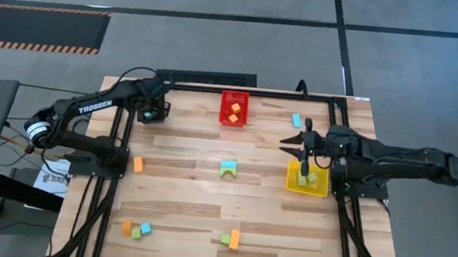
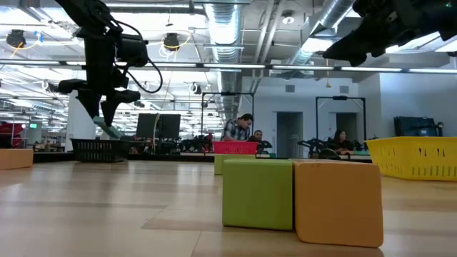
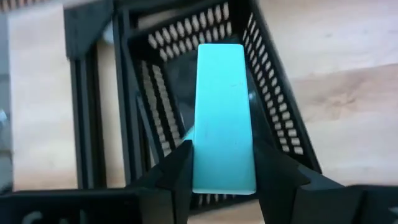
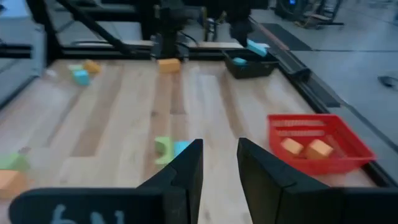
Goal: Sort & place blocks by color
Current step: Put the blue block into the black bin, then put the green block into the yellow bin
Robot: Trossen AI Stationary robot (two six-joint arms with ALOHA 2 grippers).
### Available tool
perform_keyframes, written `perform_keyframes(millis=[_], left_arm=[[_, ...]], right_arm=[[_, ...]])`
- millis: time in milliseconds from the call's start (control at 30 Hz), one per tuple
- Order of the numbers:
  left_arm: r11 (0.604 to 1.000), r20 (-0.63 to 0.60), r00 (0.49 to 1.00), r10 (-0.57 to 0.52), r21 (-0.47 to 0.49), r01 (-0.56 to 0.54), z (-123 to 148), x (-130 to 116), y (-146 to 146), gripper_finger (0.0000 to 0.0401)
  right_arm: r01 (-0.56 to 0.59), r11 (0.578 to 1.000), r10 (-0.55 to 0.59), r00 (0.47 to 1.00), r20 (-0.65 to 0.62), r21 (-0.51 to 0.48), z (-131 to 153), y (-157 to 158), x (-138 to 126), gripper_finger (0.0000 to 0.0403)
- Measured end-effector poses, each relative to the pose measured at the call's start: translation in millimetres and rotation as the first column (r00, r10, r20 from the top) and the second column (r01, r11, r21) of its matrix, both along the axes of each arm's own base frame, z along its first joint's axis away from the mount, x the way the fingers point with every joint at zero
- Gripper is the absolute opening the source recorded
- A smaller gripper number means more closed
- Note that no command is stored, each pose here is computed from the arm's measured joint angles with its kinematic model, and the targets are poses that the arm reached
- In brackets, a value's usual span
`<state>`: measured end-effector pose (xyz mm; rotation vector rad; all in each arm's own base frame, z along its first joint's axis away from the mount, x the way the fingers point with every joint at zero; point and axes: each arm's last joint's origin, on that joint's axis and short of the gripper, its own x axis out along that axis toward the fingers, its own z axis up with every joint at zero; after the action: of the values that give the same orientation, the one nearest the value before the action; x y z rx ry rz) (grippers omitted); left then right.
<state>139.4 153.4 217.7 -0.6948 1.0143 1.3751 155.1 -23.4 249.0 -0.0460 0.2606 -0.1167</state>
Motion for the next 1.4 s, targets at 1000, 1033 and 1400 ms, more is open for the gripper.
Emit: perform_keyframes(millis=[1000,1033,1400], left_arm=[[0.747,0.154,0.748,-0.646,-0.075,0.661,1,67,-91,0.0254],[0.714,0.167,0.716,-0.678,-0.081,0.695,1,70,-103,0.0254],[0.203,0.365,0.159,-0.917,0.087,0.975,12,78,-245,0.0254]], right_arm=[[0.068,0.899,-0.010,0.991,-0.135,0.432,-36,51,43,0.0122],[0.046,0.899,0.010,0.992,-0.125,0.436,-37,56,46,0.0122],[-0.110,0.892,0.140,0.989,-0.037,0.439,-56,93,76,0.0122]])
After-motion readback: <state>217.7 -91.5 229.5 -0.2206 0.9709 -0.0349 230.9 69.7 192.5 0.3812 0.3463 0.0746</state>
